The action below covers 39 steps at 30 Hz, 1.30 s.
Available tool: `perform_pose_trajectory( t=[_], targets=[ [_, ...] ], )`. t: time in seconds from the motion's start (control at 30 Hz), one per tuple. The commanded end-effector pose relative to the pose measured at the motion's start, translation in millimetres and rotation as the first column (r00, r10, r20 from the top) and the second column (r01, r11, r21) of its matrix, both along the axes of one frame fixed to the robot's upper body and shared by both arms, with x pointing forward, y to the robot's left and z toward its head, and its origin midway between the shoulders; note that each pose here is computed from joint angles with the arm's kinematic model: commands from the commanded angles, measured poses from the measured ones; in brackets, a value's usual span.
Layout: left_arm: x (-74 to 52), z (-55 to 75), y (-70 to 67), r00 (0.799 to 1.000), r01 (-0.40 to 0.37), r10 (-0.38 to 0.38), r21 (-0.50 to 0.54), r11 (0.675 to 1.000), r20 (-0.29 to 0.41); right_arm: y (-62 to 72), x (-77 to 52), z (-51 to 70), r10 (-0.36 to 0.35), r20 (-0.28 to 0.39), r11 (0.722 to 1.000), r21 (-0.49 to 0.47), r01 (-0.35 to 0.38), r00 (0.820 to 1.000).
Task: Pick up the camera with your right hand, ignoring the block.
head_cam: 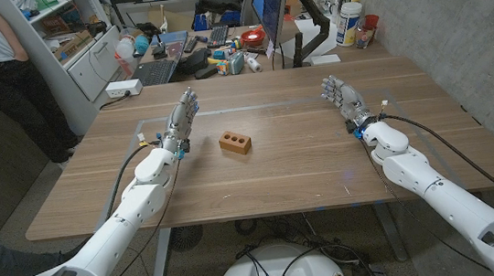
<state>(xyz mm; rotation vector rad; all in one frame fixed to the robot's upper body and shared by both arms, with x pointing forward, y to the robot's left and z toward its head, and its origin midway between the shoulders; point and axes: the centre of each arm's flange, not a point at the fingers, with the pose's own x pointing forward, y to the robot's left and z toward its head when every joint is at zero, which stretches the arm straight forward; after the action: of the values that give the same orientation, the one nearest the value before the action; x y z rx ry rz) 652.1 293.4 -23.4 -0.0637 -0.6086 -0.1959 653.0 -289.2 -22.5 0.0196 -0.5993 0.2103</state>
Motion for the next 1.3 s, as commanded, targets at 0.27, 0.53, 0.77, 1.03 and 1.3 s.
perform_pose_trajectory(
  t=[0.27,0.53,0.77,1.03,1.3],
  targets=[
    [1.2,3.4,2.5,1.0,0.011,-0.011,0.019,1.0,0.011,0.9,-7.4,10.9,-0.02,0.049,1.0,0.001,0.02,0.999],
    [-1.7,1.6,4.0,1.0,0.006,-0.007,0.016,1.0,0.011,0.6,-10.3,13.2,-0.051,0.12,0.999,0.017,0.049,0.992],
    [-2.2,-0.1,3.8,1.0,0.005,-0.005,0.017,1.0,0.01,2.6,-11.5,11.1,-0.068,0.174,0.997,0.04,0.062,0.982],
    [-1.1,-0.4,1.7,1.0,0.011,-0.012,0.02,1.0,0.008,-0.4,-15.4,12.7,-0.094,0.209,0.996,0.02,0.092,0.973],
    [-1.3,-0.1,3.1,1.0,0.012,-0.013,0.02,1.0,0.009,-3.0,-18.5,14.7,-0.128,0.23,0.99,-0.026,0.137,0.965]
  ],
)
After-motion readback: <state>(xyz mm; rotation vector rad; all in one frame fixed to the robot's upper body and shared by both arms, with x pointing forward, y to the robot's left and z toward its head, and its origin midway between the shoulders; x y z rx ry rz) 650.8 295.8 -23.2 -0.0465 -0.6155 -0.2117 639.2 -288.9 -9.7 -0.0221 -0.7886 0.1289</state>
